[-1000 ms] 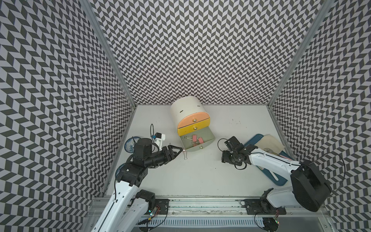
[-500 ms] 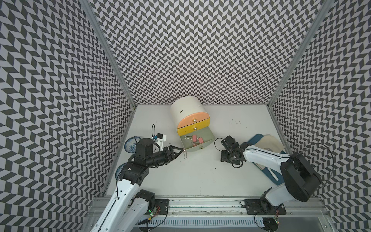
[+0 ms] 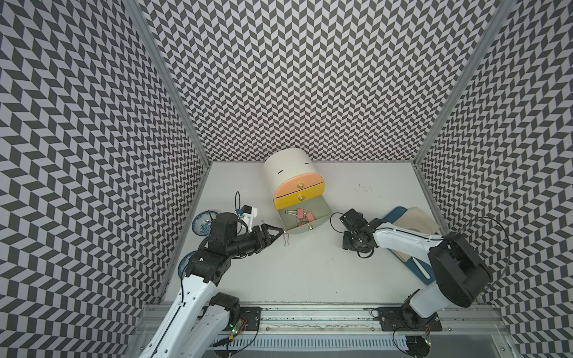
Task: Put the binder clips in the drawer according to color
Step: Pick up the binder clip at the center of the board.
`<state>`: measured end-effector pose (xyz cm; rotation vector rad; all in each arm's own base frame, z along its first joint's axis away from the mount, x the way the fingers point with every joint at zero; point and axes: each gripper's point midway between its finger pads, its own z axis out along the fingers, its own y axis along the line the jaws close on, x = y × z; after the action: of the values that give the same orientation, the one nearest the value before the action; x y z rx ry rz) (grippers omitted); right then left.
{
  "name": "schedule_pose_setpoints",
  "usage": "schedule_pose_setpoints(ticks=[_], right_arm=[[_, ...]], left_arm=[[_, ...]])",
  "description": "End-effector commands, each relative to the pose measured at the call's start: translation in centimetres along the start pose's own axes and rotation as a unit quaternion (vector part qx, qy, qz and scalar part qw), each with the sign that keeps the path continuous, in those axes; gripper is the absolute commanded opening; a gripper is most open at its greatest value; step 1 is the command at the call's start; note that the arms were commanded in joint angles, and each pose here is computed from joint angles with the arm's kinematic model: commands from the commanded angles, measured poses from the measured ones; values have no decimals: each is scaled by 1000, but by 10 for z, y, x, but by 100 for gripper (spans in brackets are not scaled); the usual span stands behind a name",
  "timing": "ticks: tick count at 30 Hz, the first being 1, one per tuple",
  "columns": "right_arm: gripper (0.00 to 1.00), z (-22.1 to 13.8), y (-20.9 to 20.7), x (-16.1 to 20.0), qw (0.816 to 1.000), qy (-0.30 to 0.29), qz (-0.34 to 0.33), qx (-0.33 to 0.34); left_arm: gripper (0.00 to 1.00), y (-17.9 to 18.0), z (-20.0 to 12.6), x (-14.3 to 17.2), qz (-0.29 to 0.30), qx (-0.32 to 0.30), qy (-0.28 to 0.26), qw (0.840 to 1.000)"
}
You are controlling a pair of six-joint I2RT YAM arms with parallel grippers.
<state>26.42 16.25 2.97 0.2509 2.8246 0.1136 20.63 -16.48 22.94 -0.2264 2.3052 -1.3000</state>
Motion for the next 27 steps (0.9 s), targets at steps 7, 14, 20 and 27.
schedule_pose_setpoints(ticks=[7, 14, 20, 27], right_arm=[[39, -51, 14, -28, 997, -63, -8, -42], [38, -93, 34, -58, 992, -104, -16, -73], [38, -119, 62, -80, 985, -121, -25, -118], [38, -128, 101, -99, 979, -123, -46, -154]], left_arm=[[63, 1, -2, -3, 9, -5, -12, 1000], [63, 8, -3, -3, 7, -20, -19, 1000], [63, 14, -4, -1, 4, -29, -22, 999], [63, 21, -3, 1, -2, -38, -22, 999]])
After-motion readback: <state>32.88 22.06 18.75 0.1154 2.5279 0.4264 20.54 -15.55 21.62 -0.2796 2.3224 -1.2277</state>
